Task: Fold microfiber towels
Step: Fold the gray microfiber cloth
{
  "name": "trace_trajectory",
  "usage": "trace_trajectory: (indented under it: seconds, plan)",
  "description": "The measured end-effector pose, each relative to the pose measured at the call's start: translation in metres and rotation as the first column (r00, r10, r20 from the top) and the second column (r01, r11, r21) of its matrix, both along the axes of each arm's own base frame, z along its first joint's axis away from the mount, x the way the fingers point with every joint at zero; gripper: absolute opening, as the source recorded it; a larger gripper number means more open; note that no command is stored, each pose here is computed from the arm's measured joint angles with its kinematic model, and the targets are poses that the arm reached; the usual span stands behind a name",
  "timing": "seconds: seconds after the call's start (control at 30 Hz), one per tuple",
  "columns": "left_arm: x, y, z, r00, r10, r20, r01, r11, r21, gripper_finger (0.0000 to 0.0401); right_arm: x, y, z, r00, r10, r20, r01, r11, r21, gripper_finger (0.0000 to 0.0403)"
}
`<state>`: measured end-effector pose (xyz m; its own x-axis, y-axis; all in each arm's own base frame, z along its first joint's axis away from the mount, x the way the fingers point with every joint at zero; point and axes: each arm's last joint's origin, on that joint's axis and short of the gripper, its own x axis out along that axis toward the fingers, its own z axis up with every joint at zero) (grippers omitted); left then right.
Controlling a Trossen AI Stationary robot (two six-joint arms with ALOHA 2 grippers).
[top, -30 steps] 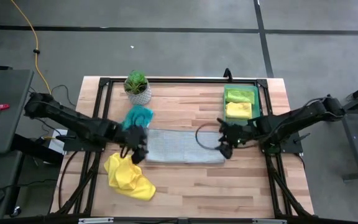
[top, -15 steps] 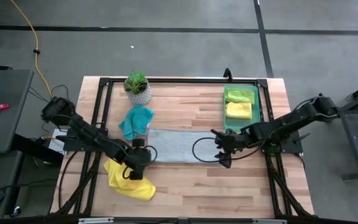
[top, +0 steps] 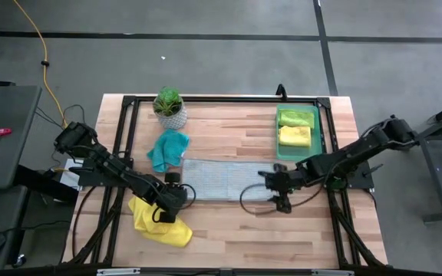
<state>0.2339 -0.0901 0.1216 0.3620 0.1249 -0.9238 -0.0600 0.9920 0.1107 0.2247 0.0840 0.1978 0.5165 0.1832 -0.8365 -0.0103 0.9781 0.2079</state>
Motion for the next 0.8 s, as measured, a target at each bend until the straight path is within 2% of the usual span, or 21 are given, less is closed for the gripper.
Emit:
trace_trajectory:
  seconds: [0.13, 0.2, 0.27, 0.43, 0.63, 0.8]
  plan:
    - [0.0, 0.0, 0.0, 1.0, 0.0, -0.002, 0.0, 1.0, 0.001, 0.016, 0.003, 0.017, -0.019, 0.985, 0.164, -0.058, -0.166, 0.985, -0.034, 0.0224]
    - [0.0, 0.0, 0.0, 1.0, 0.001, -0.002, -0.001, 1.0, 0.0, 0.016, 0.004, 0.024, -0.031, 0.973, 0.206, -0.101, -0.213, 0.975, -0.068, 0.0224]
    - [0.0, 0.0, 0.0, 1.0, 0.007, -0.002, -0.007, 1.0, -0.003, 0.016, 0.004, 0.028, -0.041, 0.969, 0.2, -0.142, -0.218, 0.969, -0.12, 0.0224]
    - [0.0, 0.0, -0.001, 1.0, 0.01, -0.003, -0.01, 1.0, -0.003, 0.016, 0.003, 0.027, -0.056, 0.973, 0.084, -0.215, -0.13, 0.968, -0.213, 0.0224]
    - [0.0, 0.0, -0.001, 1.0, 0.01, -0.004, -0.01, 1.0, -0.003, 0.016, 0.001, 0.031, -0.064, 0.958, 0.089, -0.273, -0.143, 0.972, -0.187, 0.0219]
    - [-0.001, 0.0, -0.001, 0.999, 0.034, -0.003, -0.034, 0.999, -0.015, 0.0159, -0.001, 0.034, -0.065, 0.962, 0.049, -0.267, -0.104, 0.975, -0.196, 0.0169]
